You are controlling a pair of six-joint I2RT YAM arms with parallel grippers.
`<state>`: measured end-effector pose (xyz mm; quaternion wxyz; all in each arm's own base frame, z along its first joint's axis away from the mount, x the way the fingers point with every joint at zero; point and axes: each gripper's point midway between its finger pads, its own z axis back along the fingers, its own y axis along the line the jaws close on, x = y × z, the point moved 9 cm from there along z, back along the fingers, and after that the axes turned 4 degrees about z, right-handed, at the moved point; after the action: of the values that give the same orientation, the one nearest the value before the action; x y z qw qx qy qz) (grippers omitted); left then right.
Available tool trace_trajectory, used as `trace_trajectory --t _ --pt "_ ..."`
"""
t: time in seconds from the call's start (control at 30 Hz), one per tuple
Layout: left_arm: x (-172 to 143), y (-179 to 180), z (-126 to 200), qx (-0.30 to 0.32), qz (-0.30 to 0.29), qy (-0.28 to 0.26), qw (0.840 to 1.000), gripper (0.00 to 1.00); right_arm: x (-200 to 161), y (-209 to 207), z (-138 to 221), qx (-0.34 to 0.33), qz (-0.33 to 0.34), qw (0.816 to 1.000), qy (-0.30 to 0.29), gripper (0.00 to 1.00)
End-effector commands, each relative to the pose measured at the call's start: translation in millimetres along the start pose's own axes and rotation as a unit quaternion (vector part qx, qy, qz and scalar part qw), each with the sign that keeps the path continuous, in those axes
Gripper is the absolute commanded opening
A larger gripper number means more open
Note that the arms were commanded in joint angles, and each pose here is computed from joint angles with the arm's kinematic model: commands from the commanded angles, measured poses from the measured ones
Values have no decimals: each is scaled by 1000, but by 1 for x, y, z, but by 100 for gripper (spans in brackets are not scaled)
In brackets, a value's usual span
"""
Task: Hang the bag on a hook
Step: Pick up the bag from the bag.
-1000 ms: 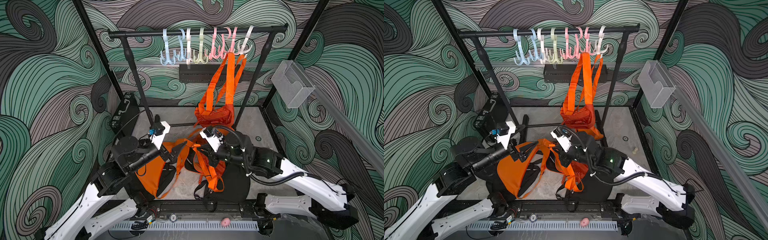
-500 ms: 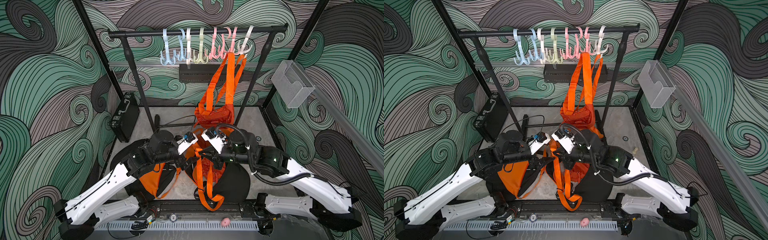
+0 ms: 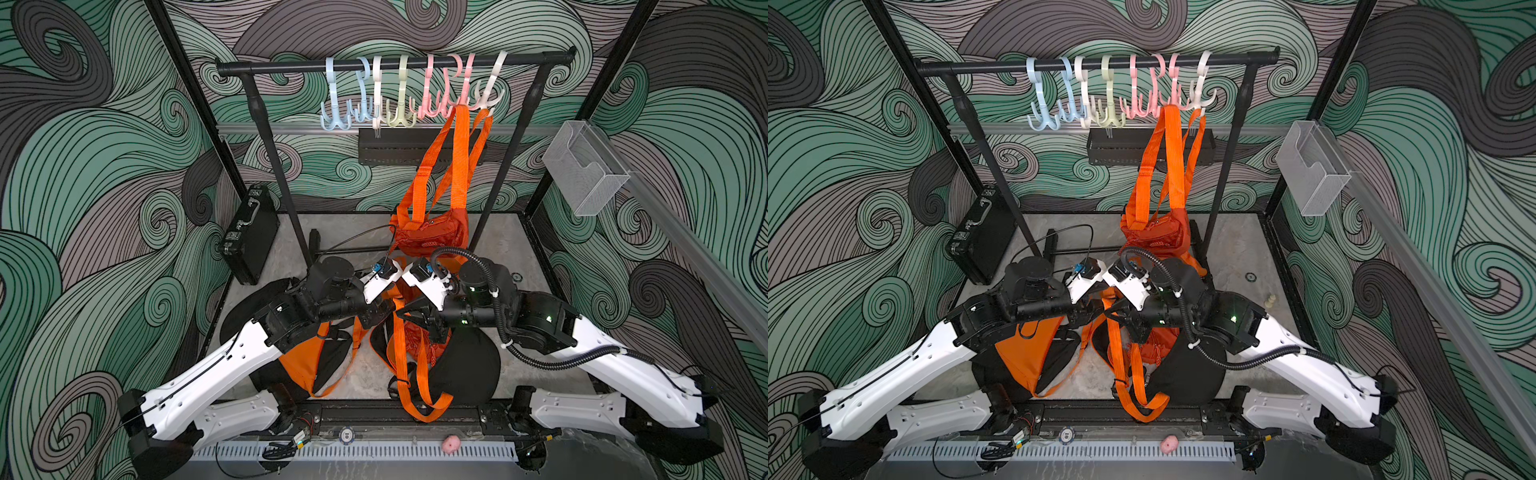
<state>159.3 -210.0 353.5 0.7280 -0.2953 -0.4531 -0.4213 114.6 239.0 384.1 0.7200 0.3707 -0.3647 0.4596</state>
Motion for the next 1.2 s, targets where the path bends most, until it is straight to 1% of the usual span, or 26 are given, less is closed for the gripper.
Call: trace_trajectory --t 0.0,0.07,0.13,0.17,0.2,0.23,0.3,0.33,0.37,0.47,0.6,0.73,0.8,0.9,1.07,1.17 --pt "9 -1 -1 -6 5 -29 1000 32 -3 4 -1 32 -6 999 -6 0" --pt "13 0 0 3 10 -38 999 16 -7 2 -5 34 -17 999 -1 0" --pt "16 5 3 33 13 -44 998 0 -12 -1 -9 28 -26 999 1 0" --pt "17 8 5 56 17 -48 997 0 -16 -3 -10 23 -32 999 1 4" --pt "19 12 9 82 21 -54 995 0 -19 -4 -10 16 -37 999 1 11" --pt "20 17 13 115 28 -61 991 0 -24 -7 -11 5 -43 999 -1 21" --pt "23 24 22 167 45 -74 982 0 -33 -11 -13 -5 -53 999 -6 34" --pt "23 26 27 187 52 -80 978 0 -41 -13 -15 -9 -58 998 -7 43" --pt "22 28 31 203 58 -81 974 0 -48 -16 -18 -16 -64 998 -6 48" --pt "18 32 37 238 67 -73 966 0 -71 -24 -28 -37 -75 996 6 57" --pt "8 39 42 287 77 -50 953 0 -94 -29 -42 -31 -89 995 15 61" --pt "1 45 46 333 83 -32 939 0 -124 -35 -52 -47 -92 993 53 65" --pt "-1 47 48 344 86 -25 935 0 -137 -38 -56 -59 -94 992 62 65" --pt "-5 50 47 353 93 -16 931 0 -148 -38 -66 -47 -96 992 72 61" --pt "-8 56 46 365 101 -8 925 0 -162 -37 -82 -73 -61 987 126 60" --pt "-10 62 48 381 109 2 918 0 -165 -35 -87 -94 -32 982 161 60"
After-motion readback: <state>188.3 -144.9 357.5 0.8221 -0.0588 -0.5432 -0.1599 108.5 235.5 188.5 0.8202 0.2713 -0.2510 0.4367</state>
